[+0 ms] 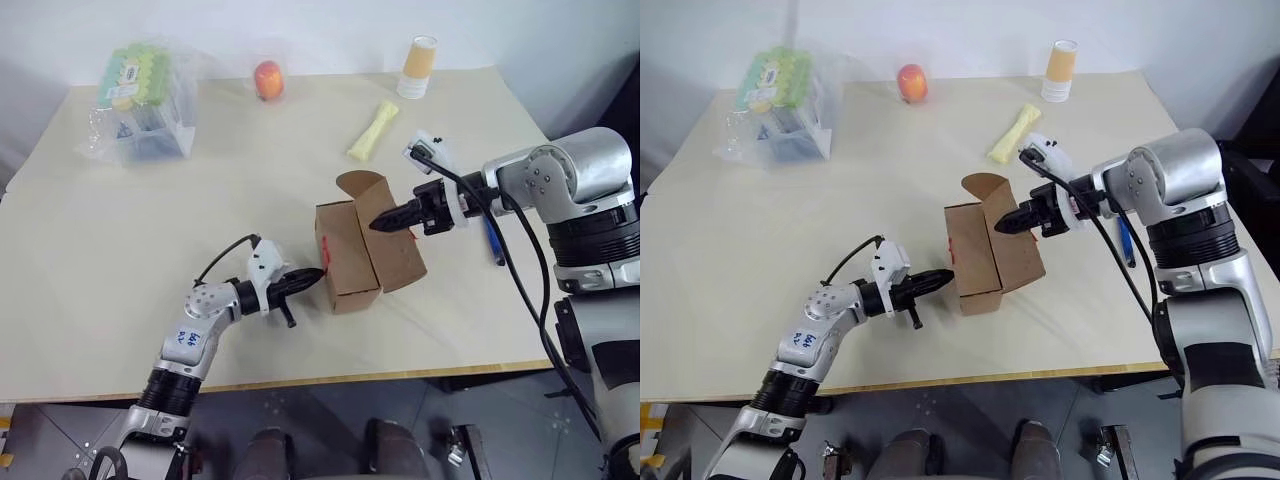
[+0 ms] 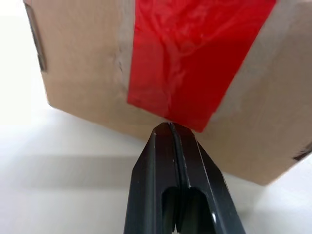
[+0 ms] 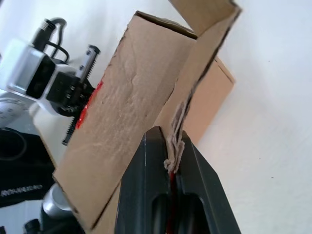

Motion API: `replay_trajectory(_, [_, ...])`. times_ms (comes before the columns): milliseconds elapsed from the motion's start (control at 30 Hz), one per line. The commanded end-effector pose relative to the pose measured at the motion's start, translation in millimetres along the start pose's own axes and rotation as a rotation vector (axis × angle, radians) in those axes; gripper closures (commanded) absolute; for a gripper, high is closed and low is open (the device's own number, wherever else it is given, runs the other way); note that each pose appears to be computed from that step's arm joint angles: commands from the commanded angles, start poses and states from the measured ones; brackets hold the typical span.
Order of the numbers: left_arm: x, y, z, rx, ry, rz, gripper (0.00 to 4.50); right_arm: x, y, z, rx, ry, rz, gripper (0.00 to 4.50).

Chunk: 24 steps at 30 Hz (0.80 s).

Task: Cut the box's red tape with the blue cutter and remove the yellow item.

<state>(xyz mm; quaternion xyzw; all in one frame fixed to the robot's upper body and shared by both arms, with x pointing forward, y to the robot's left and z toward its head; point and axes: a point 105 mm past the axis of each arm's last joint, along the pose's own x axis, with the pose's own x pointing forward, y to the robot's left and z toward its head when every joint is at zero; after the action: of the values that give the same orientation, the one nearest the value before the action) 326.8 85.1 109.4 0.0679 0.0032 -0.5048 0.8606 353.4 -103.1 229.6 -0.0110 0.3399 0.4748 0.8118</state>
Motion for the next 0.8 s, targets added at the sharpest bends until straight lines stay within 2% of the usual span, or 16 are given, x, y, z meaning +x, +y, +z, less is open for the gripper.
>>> replay_trajectory(33, [-13, 3, 3, 0.025, 0.002, 0.020, 4.50, 6, -6, -3, -0.009, 0.002, -0.033, 4.47])
replay_trajectory(200, [-33, 12, 6, 0.039, 0.061, 0.021, 4.50, 15, -5, 2, 0.039, -0.022, -0.034, 4.47])
replay_trajectory(367, [-54, 11, 50, 0.127, 0.034, -0.101, 4.50, 21, -3, 2, 0.038, -0.028, -0.034, 4.47])
replay_trajectory(467, [-42, 16, 83, 0.143, -0.075, -0.088, 4.50, 23, -3, 1, 0.036, -0.031, -0.035, 4.47])
replay_trajectory(567, [-17, 12, 102, 0.125, -0.159, -0.114, 4.50, 25, -4, 0, 0.036, -0.033, -0.035, 4.47])
replay_trajectory(700, [13, 8, 97, 0.126, -0.131, -0.129, 4.50, 28, -1, 0, 0.034, -0.032, -0.026, 4.47])
replay_trajectory(800, [25, 6, 72, 0.136, -0.023, -0.136, 4.50, 28, 1, -1, 0.034, -0.031, -0.020, 4.47])
